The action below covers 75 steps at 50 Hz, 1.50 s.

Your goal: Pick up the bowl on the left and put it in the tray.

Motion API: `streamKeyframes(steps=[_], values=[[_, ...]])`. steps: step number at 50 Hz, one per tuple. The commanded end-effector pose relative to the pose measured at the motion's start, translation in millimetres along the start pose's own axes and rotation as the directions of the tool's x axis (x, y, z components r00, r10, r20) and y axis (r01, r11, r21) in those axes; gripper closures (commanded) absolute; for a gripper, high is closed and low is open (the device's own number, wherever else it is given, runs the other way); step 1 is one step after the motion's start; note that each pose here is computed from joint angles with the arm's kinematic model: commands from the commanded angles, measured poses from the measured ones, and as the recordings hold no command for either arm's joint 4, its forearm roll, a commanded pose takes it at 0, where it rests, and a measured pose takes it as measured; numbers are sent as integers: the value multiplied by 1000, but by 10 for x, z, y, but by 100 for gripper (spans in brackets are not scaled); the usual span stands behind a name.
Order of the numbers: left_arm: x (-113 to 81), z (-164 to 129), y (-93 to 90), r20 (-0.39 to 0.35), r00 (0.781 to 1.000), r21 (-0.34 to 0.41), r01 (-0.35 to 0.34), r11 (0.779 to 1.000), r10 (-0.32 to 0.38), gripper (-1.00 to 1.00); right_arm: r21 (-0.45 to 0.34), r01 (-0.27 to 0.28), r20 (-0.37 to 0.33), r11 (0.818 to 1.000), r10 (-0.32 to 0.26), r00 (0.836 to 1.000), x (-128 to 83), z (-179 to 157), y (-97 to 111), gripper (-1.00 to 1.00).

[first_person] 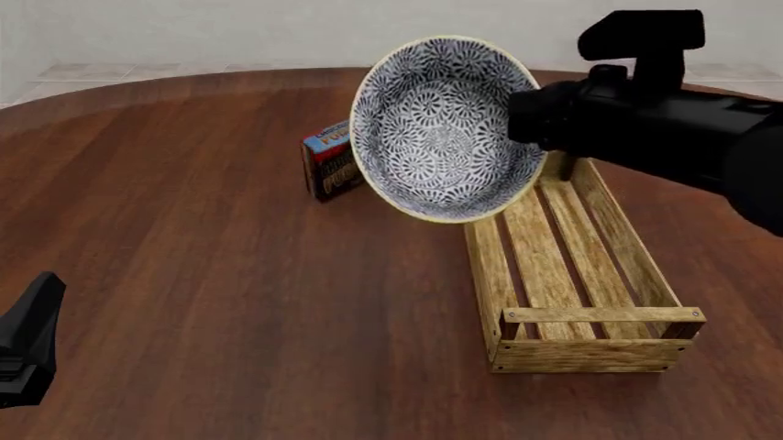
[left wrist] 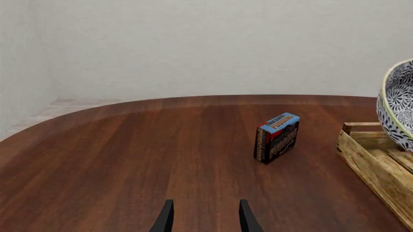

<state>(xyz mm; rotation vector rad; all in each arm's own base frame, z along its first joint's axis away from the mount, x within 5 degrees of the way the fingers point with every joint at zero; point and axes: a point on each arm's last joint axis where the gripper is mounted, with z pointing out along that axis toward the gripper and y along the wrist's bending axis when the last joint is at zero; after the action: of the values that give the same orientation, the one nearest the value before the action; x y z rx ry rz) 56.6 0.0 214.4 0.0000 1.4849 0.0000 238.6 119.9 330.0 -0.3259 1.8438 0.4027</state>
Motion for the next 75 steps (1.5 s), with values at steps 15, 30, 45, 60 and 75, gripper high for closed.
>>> streamKeyframes(steps=[15,30,45,60,75], values=[[0,0,0,0,1000,0,0,1000,0,-100,129,-169,27,977,167,986,23,-70,-365,100],[0,0,0,0,1000,0,0,1000,0,-100,95,-219,72,971,213,974,34,-164,-301,100],[0,0,0,0,1000,0,0,1000,0,-100,143,-331,102,933,319,942,163,-134,-474,100],[0,0,0,0,1000,0,0,1000,0,-100,200,-404,127,893,385,914,269,-101,-662,100],[0,0,0,0,1000,0,0,1000,0,-100,261,-451,110,853,438,892,434,22,-839,100]])
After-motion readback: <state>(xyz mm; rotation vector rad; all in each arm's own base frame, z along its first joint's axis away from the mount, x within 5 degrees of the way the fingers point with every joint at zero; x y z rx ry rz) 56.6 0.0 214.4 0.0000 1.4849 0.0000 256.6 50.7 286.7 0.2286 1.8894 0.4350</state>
